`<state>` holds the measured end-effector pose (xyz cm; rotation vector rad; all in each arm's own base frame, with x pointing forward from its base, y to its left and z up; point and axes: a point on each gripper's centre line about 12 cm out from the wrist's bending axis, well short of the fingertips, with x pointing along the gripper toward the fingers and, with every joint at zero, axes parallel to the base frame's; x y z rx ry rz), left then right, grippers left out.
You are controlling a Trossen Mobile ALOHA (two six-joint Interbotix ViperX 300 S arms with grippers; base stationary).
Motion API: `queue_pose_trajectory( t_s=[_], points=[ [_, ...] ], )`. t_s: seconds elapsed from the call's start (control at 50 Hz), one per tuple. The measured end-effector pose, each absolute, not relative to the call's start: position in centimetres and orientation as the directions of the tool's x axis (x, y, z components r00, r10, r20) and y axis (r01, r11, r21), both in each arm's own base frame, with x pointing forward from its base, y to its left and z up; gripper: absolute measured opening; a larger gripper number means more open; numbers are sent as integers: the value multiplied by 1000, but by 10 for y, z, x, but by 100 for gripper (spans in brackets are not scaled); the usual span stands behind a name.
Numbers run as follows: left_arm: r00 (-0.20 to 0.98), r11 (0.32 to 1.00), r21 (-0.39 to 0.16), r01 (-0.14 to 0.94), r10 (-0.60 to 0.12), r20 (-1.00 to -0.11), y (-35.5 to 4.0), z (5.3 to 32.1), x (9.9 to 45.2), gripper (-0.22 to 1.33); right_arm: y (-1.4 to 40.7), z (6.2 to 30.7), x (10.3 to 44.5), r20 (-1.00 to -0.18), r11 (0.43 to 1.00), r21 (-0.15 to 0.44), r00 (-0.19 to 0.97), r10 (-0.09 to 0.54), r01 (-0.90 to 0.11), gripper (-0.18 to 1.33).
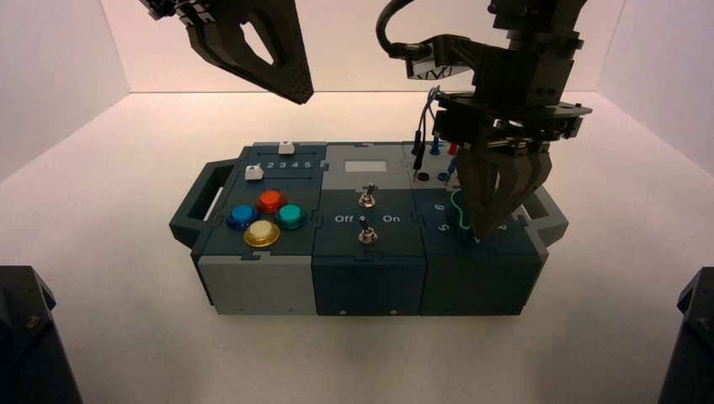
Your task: Turn the knob to position 6.
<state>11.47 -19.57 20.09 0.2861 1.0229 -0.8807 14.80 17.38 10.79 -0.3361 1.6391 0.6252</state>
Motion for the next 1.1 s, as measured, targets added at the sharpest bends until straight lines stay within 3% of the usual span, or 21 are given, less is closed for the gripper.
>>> queue_pose_trajectory(
  t_s=[1.1],
  points=[
    [216,636,-175,752,-489,-845,-193,198,113,-17,191,103,154,-978,808,201,-153,139,-554,-14]
  ],
)
